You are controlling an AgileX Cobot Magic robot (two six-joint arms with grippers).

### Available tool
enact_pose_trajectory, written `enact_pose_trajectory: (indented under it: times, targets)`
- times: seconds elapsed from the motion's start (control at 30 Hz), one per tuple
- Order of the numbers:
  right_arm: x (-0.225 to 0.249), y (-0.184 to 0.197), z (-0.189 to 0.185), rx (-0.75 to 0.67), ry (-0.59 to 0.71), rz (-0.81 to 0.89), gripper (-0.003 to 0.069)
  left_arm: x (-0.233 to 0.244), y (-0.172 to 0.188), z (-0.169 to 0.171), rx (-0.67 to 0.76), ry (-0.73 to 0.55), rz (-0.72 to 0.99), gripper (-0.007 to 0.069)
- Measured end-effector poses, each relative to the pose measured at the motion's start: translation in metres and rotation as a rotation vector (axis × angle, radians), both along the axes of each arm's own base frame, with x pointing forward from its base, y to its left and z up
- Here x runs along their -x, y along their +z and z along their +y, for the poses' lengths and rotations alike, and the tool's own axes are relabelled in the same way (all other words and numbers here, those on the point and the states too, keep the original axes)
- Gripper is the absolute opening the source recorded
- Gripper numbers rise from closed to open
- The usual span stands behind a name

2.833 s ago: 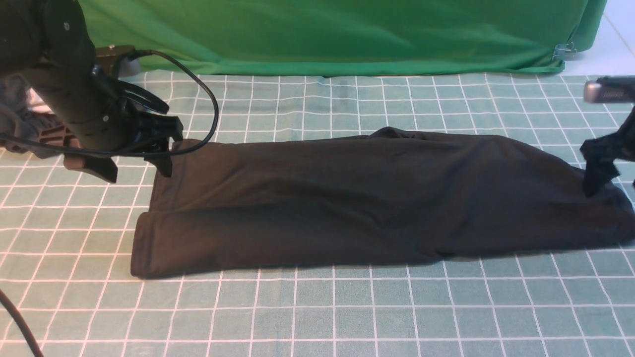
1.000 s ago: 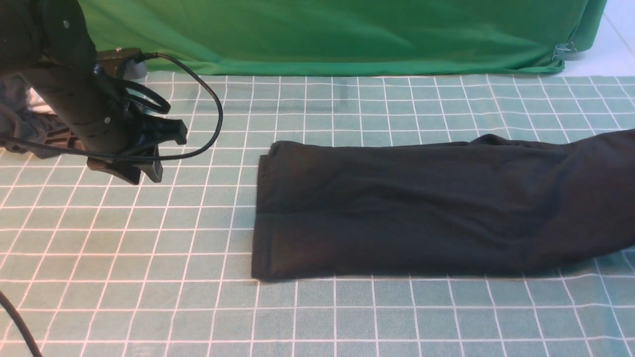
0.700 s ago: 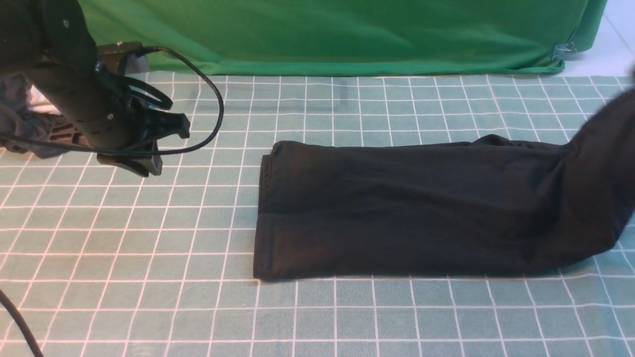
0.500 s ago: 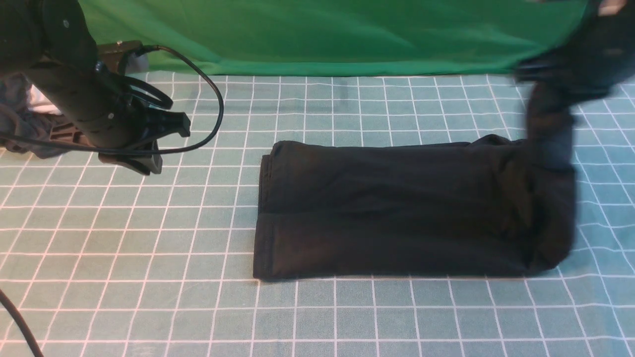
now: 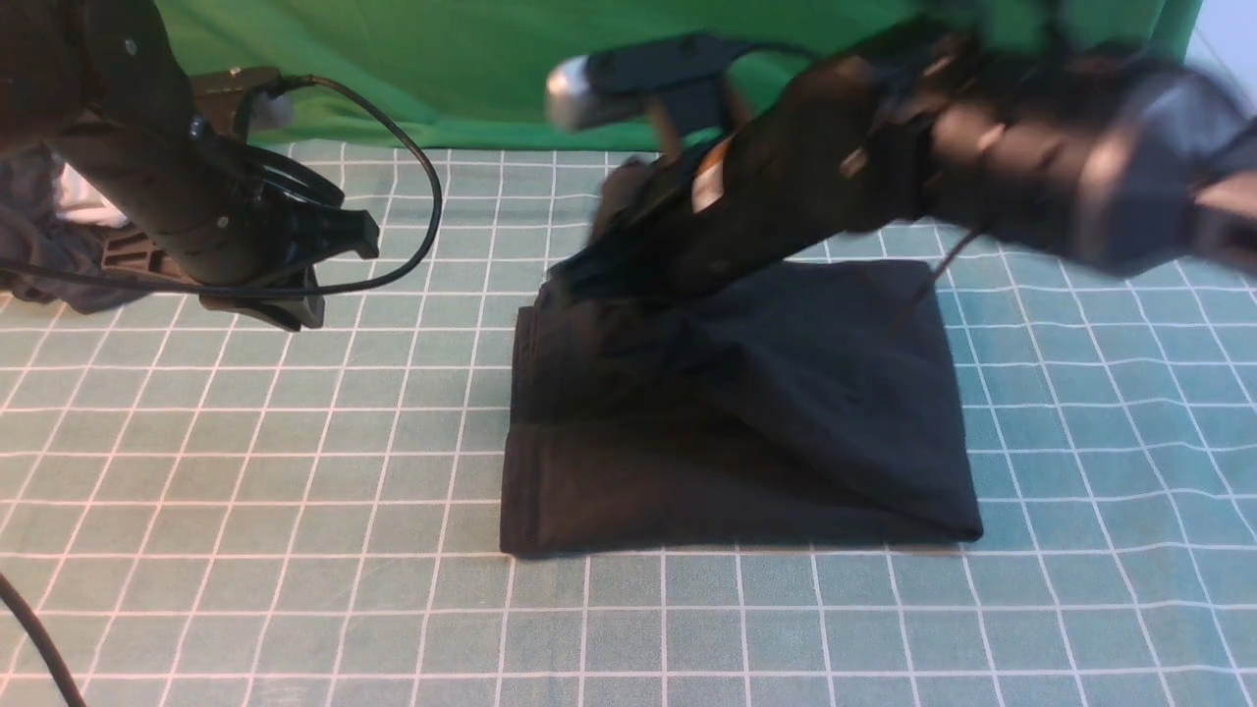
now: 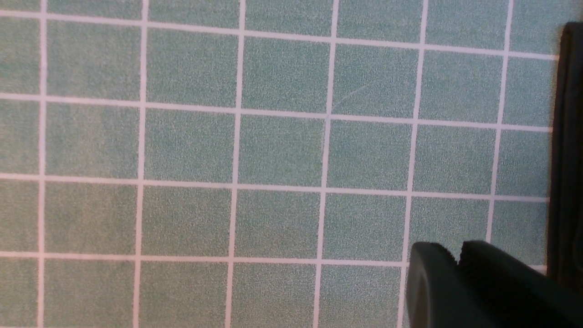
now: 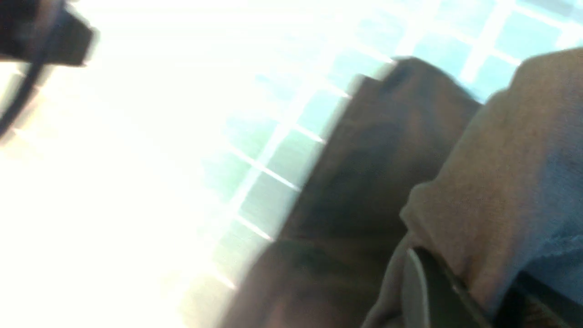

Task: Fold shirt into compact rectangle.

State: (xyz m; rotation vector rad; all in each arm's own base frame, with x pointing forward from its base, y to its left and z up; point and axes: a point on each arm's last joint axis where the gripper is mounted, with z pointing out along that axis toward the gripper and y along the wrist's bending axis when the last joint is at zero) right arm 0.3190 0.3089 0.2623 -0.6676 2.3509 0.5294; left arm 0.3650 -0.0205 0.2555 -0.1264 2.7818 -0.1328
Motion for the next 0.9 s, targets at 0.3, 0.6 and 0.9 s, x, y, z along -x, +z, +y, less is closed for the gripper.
enact_pose_trajectory:
  times: [0.3, 0.6, 0.9]
  targets:
    - [0.003, -0.028, 0.026, -0.019, 0.030, -0.011, 0.0274, 0.000, 0.000, 0.000, 0.001, 0.000, -0.001, 0.0041]
    - [0.012, 0.020, -0.003, 0.009, 0.047, -0.021, 0.0282, 0.000, 0.000, 0.000, 0.005, 0.002, -0.001, 0.0048]
    - [0.005, 0.031, -0.048, 0.098, 0.006, 0.034, 0.0024, 0.000, 0.000, -0.002, 0.024, 0.007, -0.001, 0.0055]
